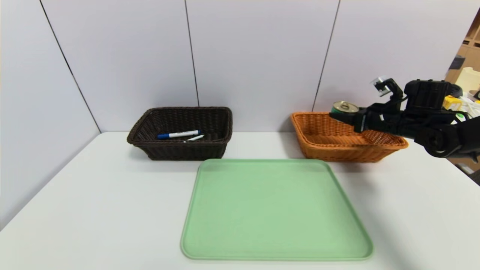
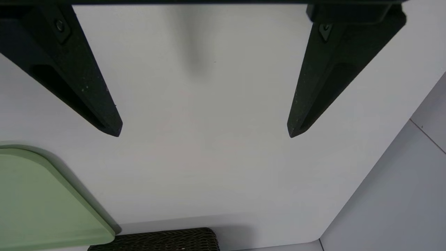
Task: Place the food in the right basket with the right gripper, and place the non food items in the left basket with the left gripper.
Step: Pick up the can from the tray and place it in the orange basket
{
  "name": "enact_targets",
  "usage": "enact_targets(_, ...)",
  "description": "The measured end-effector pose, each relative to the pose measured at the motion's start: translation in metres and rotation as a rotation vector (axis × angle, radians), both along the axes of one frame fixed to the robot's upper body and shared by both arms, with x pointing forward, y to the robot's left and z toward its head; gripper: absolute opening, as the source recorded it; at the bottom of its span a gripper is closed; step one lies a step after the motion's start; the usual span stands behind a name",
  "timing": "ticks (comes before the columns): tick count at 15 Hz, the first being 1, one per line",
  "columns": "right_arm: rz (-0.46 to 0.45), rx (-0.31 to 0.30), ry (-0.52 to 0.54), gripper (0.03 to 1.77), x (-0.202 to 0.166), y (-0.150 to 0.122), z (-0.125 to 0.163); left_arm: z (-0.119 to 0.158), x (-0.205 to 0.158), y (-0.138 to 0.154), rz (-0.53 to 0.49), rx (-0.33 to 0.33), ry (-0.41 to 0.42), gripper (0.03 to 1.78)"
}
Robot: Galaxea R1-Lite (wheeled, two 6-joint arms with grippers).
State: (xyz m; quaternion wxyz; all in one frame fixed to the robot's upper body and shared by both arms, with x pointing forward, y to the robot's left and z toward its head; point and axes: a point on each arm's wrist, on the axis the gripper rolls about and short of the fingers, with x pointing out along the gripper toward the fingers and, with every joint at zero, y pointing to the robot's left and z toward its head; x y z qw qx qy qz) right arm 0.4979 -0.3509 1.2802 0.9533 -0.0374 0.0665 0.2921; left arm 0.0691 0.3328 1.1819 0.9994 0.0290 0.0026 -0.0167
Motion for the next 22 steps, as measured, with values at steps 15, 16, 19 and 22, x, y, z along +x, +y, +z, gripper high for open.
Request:
enact_targets(15,-0.006,-0.067,0.222,0.99,0.037,-0.019,-0.019,0.0,0.0,0.0,0.0,-0.001,0.0,1.69)
enact_targets(16,-0.005,-0.069,0.227,0.99,0.039,-0.019,-0.022,0.0,0.0,0.0,0.0,0.0,0.0,1.69)
enact_targets(19,0.007,-0.093,0.233,0.99,0.044,-0.019,-0.034,0.0,0.0,0.0,0.0,0.0,0.0,1.69)
enact_targets(22,0.022,-0.109,0.24,0.99,0.048,-0.015,-0.044,0.0,0.0,0.0,0.0,0.0,0.0,1.69)
